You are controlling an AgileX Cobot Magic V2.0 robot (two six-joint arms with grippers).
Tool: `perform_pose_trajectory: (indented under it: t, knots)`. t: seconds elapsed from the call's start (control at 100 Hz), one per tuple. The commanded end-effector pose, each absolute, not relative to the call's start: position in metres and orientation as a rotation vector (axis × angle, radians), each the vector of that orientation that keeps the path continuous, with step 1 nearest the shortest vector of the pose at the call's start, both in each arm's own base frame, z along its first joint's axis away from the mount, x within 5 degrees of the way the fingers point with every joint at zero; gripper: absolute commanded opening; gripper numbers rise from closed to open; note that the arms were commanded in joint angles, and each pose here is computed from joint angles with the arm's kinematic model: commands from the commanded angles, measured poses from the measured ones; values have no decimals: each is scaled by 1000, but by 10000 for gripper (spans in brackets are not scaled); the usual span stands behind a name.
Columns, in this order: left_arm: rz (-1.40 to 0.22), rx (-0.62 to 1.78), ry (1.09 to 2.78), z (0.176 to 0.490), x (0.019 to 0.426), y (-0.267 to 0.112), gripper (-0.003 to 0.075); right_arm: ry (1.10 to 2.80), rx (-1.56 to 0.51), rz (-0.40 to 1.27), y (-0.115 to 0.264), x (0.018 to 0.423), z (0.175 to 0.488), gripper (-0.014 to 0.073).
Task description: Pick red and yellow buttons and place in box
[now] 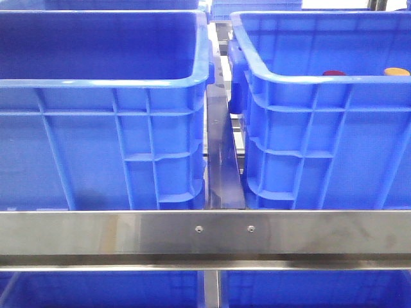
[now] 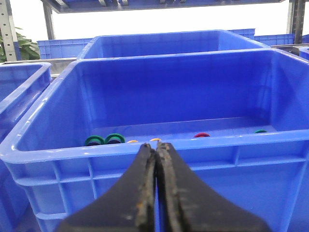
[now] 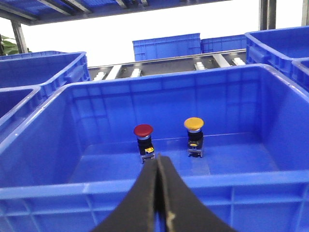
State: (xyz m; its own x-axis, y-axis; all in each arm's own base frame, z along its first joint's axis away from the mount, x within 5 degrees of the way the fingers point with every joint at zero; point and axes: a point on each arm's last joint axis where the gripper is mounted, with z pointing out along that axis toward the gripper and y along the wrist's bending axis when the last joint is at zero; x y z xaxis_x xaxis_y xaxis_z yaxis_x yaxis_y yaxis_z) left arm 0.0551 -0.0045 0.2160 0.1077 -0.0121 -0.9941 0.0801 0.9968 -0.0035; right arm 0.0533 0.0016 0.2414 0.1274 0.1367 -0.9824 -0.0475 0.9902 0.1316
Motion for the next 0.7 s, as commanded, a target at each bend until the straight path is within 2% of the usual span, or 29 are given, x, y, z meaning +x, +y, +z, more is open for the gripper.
perform_pose_trajectory:
  t: [0.0,0.22,0.69]
  knots:
    - [-83,55,1397,209,54,-5,-19,1305,56,133,2,47,247,-68]
    - [-83,55,1397,209,54,-5,-19,1267,53,142,2,50,229,-68]
    - [-83,55,1397,209,54,-5,-19,1268,54,142,2,50,229,-68]
